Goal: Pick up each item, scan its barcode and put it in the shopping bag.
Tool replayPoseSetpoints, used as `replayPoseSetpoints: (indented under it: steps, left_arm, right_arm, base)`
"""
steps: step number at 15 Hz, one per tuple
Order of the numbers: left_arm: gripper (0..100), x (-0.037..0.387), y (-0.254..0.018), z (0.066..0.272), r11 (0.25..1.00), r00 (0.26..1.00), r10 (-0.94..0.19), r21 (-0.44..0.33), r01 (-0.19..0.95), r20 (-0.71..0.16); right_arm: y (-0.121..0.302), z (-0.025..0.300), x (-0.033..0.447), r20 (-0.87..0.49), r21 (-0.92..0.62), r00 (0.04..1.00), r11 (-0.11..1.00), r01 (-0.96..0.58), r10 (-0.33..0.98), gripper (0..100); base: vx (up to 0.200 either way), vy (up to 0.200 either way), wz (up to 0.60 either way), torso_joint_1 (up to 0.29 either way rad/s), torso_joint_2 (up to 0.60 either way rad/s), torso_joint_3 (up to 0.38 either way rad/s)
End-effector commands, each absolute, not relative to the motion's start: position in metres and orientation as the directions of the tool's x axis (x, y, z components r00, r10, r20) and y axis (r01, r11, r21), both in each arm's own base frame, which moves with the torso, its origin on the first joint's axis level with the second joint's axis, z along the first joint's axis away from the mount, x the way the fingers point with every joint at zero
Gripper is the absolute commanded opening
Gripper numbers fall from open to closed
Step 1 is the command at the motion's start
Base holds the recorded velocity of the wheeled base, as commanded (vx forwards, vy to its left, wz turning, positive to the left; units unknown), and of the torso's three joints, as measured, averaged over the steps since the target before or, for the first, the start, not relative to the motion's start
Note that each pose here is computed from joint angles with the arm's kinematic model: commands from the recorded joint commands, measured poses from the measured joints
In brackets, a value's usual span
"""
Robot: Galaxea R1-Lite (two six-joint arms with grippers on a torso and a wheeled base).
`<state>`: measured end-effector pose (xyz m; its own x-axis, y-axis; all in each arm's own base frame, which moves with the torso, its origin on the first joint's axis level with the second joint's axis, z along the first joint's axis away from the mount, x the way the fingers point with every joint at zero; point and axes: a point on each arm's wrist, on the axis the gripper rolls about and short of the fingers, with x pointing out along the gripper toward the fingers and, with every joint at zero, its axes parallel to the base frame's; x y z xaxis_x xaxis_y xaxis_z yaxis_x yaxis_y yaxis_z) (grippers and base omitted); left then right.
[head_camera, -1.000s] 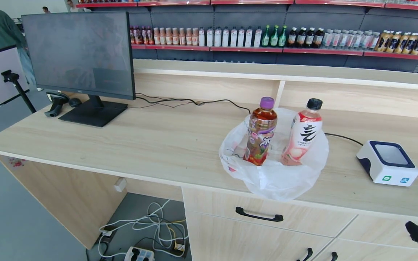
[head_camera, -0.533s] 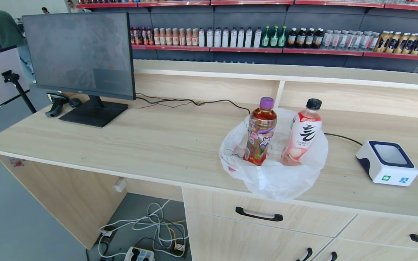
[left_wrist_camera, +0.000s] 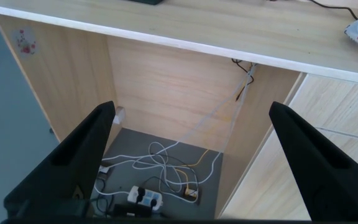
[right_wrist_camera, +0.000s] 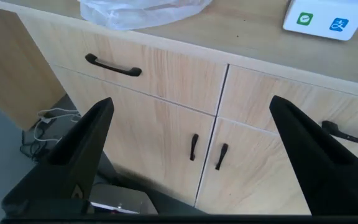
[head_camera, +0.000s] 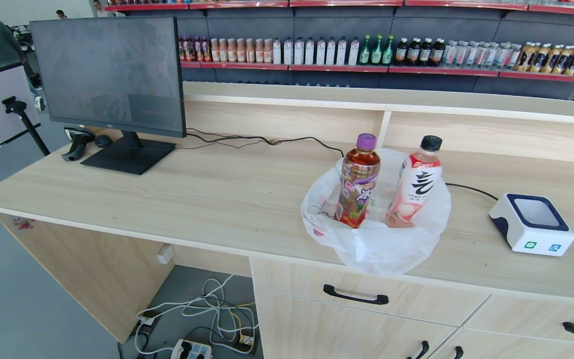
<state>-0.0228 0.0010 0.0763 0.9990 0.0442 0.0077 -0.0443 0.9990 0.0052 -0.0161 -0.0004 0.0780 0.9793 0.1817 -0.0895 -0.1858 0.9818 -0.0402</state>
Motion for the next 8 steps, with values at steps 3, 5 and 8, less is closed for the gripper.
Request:
replayPoseSetpoints:
  steps: [3, 5, 8]
  left_arm:
    - [100, -0.0228, 0.0010, 0.0763, 0.999, 0.999, 0.043, 0.010, -0.043, 0.008]
    - [100, -0.0228, 0.0010, 0.0761, 0.999, 0.999, 0.043, 0.010, -0.043, 0.006]
    - [100, -0.0228, 0.0010, 0.0761, 0.999, 0.999, 0.043, 0.010, -0.043, 0.006]
  right_arm:
    - [-0.0004, 0.0770, -0.0158, -0.096, -0.037, 0.979, 0.982, -0.184, 0.179, 100]
    - [-0.0004, 0.0770, -0.0158, -0.096, -0.037, 0.979, 0.982, -0.184, 0.179, 100]
    - [-0.0012, 0.0770, -0.0156, -0.098, -0.037, 0.969, 0.972, -0.230, 0.226, 100]
  base:
    - [0.000, -0.200, 0.00, 0.004, 0.00, 0.004]
    - [0.000, -0.200, 0.00, 0.005, 0.00, 0.007]
    - [-0.067, -0.133, -0.40, 0.010, 0.00, 0.007]
